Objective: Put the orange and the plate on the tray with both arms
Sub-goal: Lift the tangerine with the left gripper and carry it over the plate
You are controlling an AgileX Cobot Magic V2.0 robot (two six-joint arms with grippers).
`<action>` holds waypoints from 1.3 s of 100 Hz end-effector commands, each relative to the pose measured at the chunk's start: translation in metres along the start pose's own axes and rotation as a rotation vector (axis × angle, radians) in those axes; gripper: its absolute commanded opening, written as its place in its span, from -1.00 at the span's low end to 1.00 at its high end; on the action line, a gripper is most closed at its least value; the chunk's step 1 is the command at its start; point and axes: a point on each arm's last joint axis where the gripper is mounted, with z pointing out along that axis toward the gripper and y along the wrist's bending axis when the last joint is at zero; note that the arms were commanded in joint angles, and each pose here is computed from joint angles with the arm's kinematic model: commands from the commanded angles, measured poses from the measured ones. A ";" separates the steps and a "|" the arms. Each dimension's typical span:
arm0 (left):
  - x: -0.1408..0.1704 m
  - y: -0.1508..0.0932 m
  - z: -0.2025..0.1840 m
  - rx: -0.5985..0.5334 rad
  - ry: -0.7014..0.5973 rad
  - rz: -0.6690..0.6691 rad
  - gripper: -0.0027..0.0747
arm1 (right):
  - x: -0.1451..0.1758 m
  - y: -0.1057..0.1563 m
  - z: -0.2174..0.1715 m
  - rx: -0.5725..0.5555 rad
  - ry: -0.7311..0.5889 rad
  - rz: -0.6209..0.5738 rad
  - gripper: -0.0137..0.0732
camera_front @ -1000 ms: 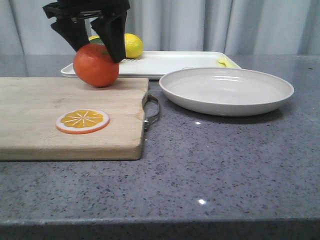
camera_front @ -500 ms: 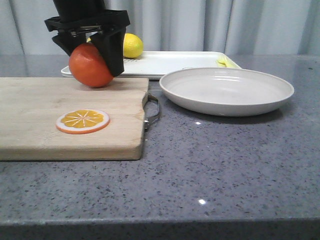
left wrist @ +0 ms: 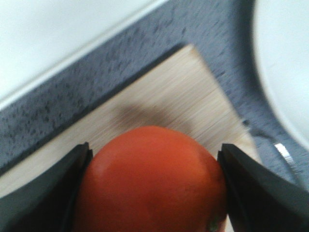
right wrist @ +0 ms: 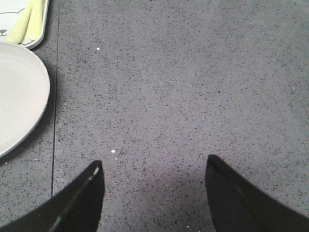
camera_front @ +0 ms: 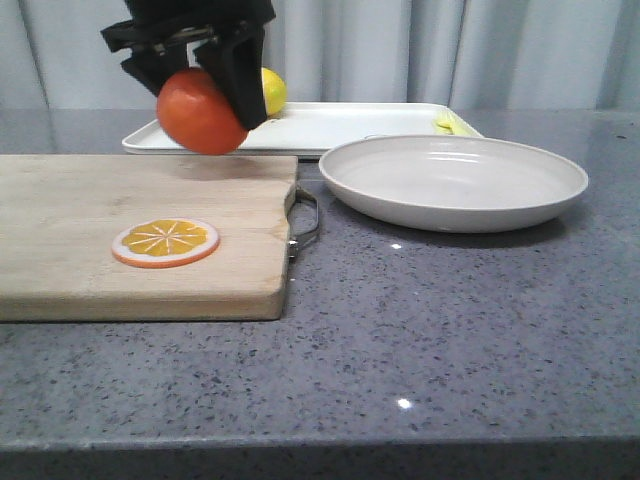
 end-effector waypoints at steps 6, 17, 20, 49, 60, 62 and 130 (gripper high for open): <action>-0.009 -0.031 -0.058 0.059 -0.162 0.043 -0.98 | -0.015 -0.001 -0.006 0.015 -0.100 -0.014 0.39; -0.013 -0.049 -0.065 0.076 -0.193 0.086 -0.98 | -0.015 -0.001 -0.006 0.014 -0.103 -0.014 0.39; -0.014 -0.055 -0.066 0.082 -0.197 0.100 -0.98 | -0.016 -0.001 -0.006 0.013 -0.107 -0.014 0.39; -0.020 -0.086 -0.055 0.118 -0.222 0.155 -0.98 | -0.017 -0.001 -0.006 0.010 -0.122 -0.015 0.39; -0.023 -0.094 -0.046 0.135 -0.232 0.147 -0.98 | -0.017 -0.001 -0.006 0.011 -0.121 -0.015 0.39; -0.024 -0.096 -0.046 0.138 -0.239 0.149 -0.98 | -0.017 -0.001 -0.006 0.011 -0.121 -0.015 0.39; -0.037 -0.134 -0.009 0.227 -0.326 0.114 -0.98 | -0.017 -0.001 -0.006 0.011 -0.120 -0.015 0.39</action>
